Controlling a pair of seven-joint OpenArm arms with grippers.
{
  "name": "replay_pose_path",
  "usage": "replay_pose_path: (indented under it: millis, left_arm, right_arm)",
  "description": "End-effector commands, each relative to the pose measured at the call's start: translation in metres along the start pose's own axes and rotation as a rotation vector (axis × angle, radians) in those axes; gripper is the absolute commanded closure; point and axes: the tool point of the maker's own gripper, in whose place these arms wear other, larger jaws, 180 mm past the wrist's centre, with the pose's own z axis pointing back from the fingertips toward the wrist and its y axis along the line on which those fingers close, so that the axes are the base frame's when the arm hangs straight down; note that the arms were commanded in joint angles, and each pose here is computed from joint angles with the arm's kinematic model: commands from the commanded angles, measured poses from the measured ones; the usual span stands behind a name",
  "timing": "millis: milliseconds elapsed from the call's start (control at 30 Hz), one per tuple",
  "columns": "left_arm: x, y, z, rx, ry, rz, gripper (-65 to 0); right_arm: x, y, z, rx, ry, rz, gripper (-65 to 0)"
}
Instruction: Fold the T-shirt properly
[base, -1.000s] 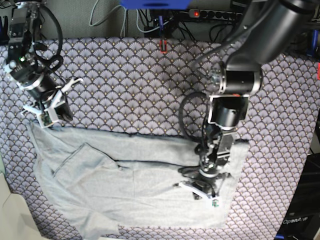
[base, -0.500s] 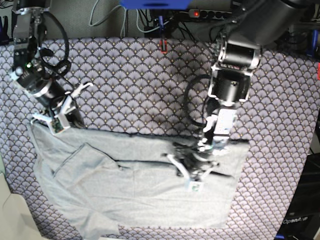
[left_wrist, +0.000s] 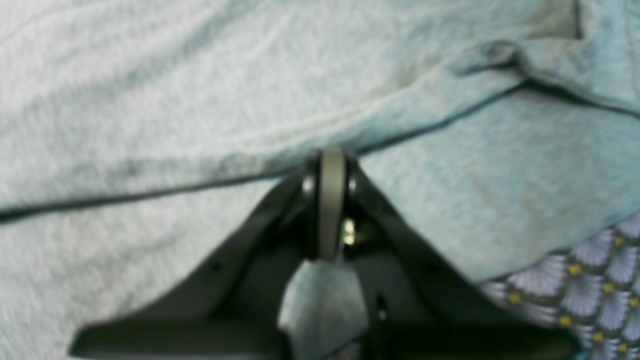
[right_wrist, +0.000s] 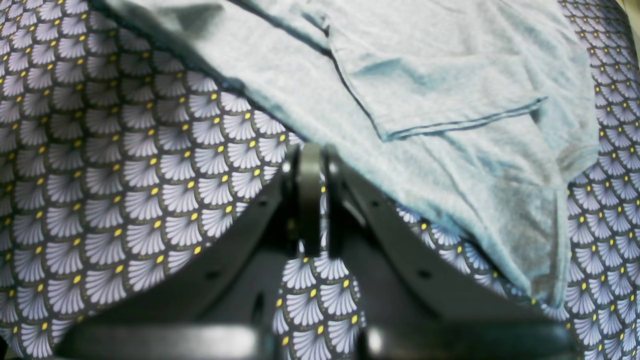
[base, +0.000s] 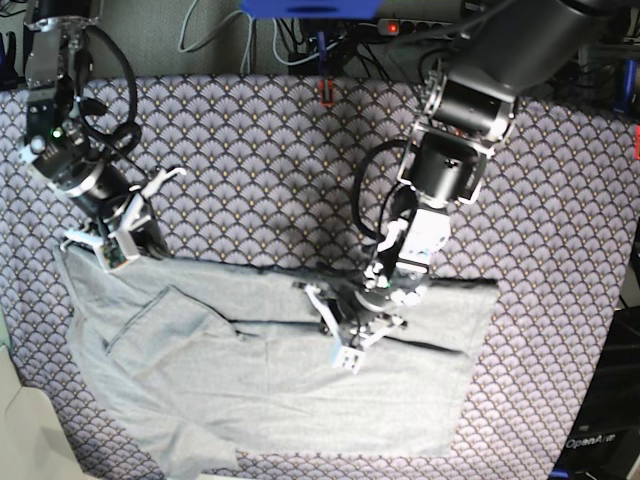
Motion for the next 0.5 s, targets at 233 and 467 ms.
replay_pose_path:
  millis: [233, 467]
  left_arm:
    - [-0.002, -0.016, -0.014, -0.040, 0.003, -0.112, 0.0]
    - [0.014, -0.008, -0.022, -0.021, -0.036, -0.099, 0.0]
  right_arm:
    - [0.015, -0.005, 0.003, -0.008, -0.049, 0.017, -0.2]
    - [0.014, -0.005, 0.003, -0.008, -0.046, 0.017, -0.2]
